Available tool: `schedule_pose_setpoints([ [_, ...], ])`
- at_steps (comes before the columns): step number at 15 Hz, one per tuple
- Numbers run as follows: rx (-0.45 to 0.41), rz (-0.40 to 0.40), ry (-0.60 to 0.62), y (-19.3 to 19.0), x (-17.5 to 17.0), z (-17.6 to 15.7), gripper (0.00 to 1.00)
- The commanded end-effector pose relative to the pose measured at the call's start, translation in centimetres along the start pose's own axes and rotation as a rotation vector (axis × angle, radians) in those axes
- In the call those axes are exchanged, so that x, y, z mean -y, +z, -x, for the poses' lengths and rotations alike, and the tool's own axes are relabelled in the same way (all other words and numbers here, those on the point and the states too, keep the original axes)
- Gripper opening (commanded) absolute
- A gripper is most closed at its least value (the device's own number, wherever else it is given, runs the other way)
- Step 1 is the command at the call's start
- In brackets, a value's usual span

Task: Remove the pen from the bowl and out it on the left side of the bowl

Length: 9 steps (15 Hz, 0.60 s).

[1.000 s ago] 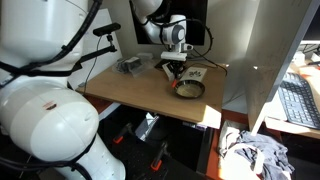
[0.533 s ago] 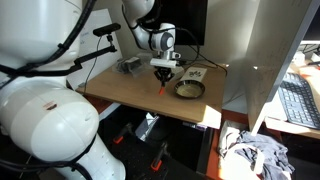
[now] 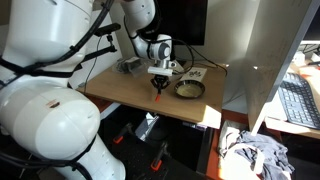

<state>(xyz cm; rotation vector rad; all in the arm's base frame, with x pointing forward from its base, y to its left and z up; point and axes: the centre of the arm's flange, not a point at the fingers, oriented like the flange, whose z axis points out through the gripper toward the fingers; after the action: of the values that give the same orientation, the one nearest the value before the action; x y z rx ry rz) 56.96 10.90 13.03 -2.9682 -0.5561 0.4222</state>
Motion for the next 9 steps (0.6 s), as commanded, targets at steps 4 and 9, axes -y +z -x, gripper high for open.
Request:
schedule_pose_setpoints([
  [4,-0.052,-0.033,0.040,-1.5,-1.2,-1.7,0.47],
  [9,-0.171,-0.194,0.035,-9.6,-2.3,3.8,0.85],
])
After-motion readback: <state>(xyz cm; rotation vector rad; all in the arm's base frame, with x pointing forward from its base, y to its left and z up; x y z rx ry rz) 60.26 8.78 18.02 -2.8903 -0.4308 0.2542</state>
